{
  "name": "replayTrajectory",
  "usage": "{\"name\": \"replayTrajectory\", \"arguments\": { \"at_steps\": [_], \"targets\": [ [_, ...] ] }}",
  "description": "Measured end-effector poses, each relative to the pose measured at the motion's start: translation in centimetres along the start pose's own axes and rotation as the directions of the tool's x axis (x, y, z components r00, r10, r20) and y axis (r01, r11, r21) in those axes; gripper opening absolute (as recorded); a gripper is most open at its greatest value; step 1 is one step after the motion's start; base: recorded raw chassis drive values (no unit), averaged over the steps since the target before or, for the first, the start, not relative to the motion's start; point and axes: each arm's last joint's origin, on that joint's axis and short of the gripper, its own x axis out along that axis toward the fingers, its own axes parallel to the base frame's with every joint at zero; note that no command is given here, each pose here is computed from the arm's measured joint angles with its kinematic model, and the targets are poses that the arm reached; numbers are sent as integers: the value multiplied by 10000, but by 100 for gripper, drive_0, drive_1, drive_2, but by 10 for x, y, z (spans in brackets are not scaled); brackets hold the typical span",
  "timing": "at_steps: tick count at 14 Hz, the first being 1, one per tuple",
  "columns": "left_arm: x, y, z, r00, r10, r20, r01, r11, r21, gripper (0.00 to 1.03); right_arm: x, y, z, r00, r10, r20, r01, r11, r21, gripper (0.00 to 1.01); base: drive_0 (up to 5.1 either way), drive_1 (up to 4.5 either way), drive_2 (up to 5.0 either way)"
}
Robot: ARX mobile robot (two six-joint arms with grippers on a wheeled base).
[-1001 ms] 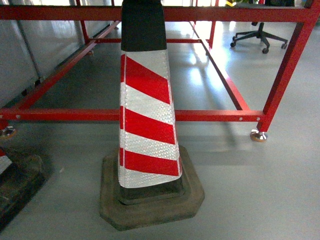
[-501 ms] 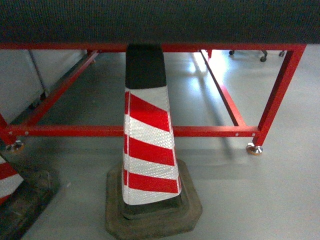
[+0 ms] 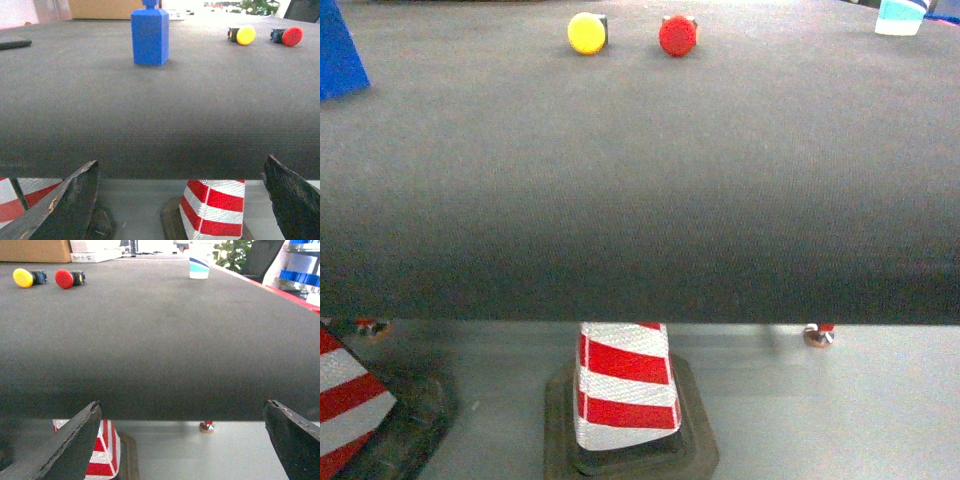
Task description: Pick blue part to blue bin on bottom shelf
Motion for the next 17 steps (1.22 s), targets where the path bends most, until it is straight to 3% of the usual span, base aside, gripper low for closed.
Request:
{"name": "replayTrajectory", "arguments": {
  "at_steps": [17],
  "targets": [
    [0, 0, 0, 10000, -4, 4, 4, 10000, 4, 98, 0, 0, 0, 10000, -8, -8, 8, 10000, 0, 98, 0, 0, 0]
  ]
}}
